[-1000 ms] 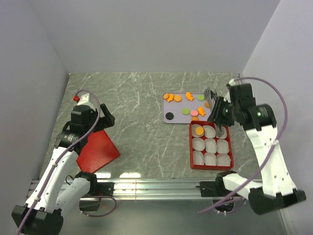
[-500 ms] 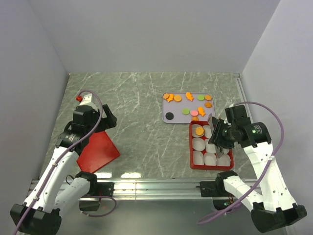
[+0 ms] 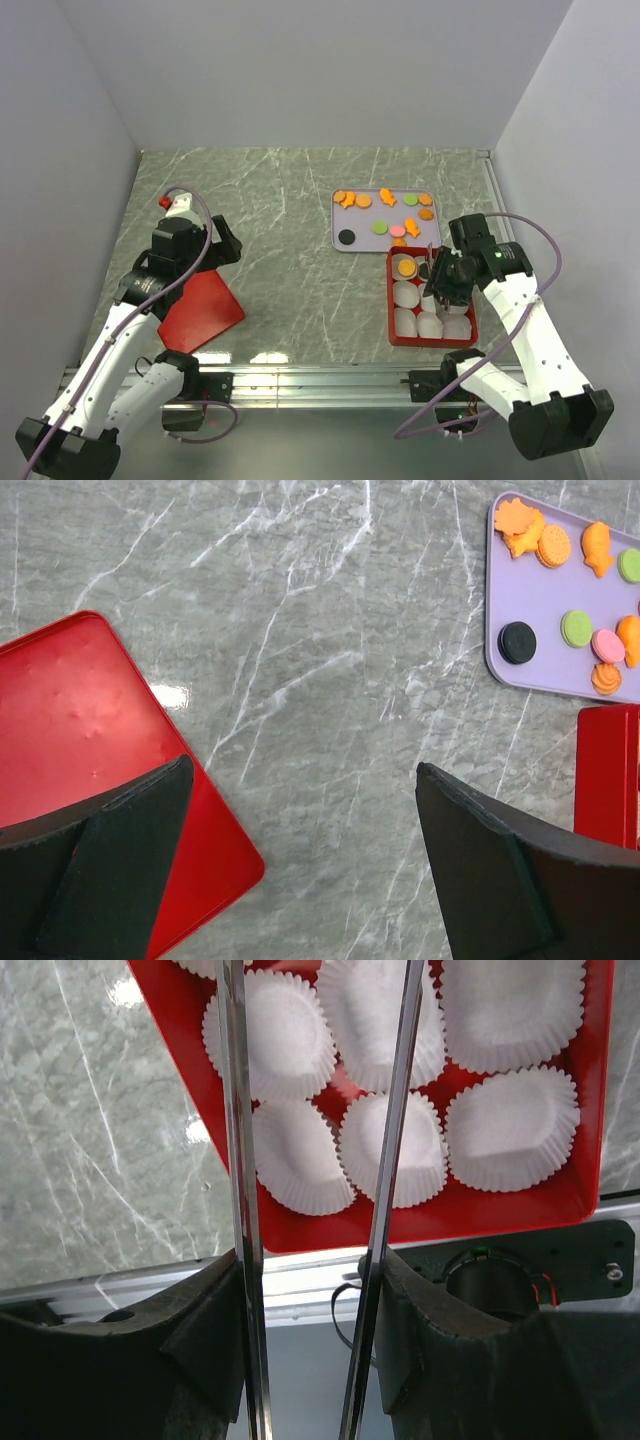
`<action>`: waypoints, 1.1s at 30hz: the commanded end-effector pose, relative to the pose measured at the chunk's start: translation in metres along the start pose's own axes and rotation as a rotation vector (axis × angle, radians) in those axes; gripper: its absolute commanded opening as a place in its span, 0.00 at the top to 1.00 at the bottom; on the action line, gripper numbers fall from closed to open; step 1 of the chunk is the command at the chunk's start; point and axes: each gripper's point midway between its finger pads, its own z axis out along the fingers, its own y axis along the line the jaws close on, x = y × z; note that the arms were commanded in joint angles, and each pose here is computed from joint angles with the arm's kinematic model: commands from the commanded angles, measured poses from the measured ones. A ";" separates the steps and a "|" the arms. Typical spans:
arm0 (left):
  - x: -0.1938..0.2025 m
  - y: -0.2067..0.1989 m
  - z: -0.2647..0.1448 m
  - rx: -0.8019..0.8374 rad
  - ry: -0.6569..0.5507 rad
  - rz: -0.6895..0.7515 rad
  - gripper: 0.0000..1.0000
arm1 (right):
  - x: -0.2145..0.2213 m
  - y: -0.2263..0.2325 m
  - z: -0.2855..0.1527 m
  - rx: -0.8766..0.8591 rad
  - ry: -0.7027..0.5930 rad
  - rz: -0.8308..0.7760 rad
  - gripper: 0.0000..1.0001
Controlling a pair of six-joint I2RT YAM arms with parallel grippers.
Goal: Pack the cookies
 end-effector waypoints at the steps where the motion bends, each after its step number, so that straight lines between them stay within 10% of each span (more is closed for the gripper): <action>1: -0.005 -0.002 -0.004 0.005 -0.030 0.000 0.01 | -0.021 0.007 -0.002 -0.023 -0.078 0.006 0.48; 33: -0.007 -0.001 -0.005 0.004 -0.043 -0.006 0.01 | -0.132 0.101 0.015 -0.168 -0.031 -0.112 0.52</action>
